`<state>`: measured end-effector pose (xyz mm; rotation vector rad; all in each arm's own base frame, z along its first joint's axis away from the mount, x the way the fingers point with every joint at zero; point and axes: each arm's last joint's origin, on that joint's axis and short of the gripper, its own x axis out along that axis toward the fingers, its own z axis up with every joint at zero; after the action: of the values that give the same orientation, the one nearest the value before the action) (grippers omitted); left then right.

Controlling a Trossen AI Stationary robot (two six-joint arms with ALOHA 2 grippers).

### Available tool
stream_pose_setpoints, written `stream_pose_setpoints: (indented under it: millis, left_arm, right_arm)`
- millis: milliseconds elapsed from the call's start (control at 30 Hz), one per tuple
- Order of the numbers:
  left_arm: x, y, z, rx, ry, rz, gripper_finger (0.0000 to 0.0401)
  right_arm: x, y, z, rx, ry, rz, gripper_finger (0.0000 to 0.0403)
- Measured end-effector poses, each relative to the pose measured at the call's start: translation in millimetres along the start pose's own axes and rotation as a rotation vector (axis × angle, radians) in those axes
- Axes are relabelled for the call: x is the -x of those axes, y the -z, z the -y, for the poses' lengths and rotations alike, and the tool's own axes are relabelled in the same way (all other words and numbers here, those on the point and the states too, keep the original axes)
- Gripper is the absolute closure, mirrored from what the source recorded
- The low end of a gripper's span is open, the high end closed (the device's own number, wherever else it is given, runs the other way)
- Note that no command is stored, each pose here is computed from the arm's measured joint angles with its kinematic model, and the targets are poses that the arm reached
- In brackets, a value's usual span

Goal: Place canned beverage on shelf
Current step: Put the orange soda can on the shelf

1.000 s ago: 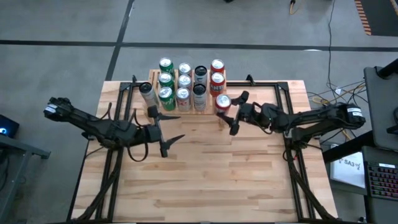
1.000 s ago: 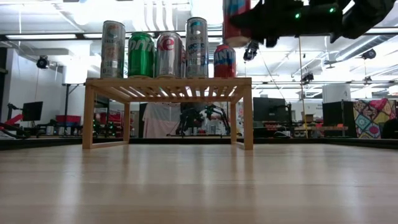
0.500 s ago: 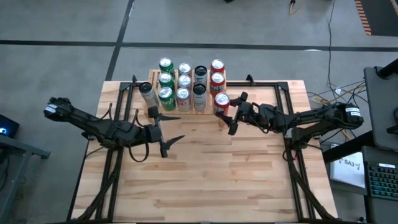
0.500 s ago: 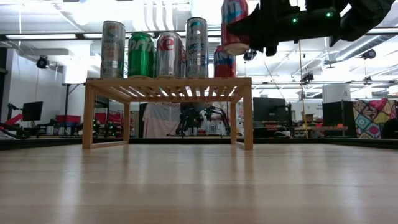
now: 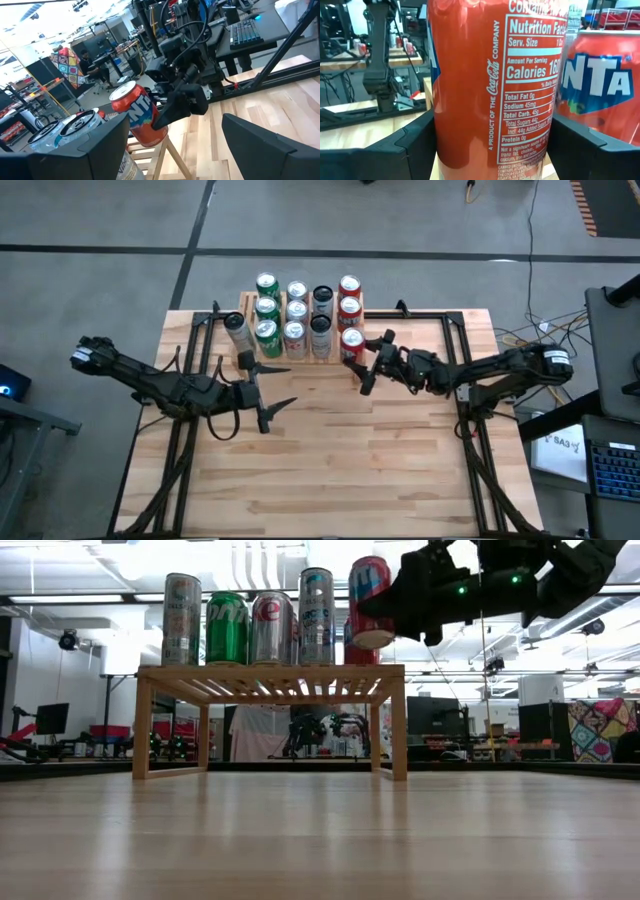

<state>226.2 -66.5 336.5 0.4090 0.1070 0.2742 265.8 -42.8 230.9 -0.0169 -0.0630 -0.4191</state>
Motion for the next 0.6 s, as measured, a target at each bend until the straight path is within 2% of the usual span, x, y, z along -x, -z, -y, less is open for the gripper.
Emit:
stream_pose_setpoints:
  millis: [600]
  left_arm:
    - [0,0,0,0.0,0.0,0.0,0.01]
  right_arm:
    - [-6,14,1,-0.008,0.043,-0.046,0.0113]
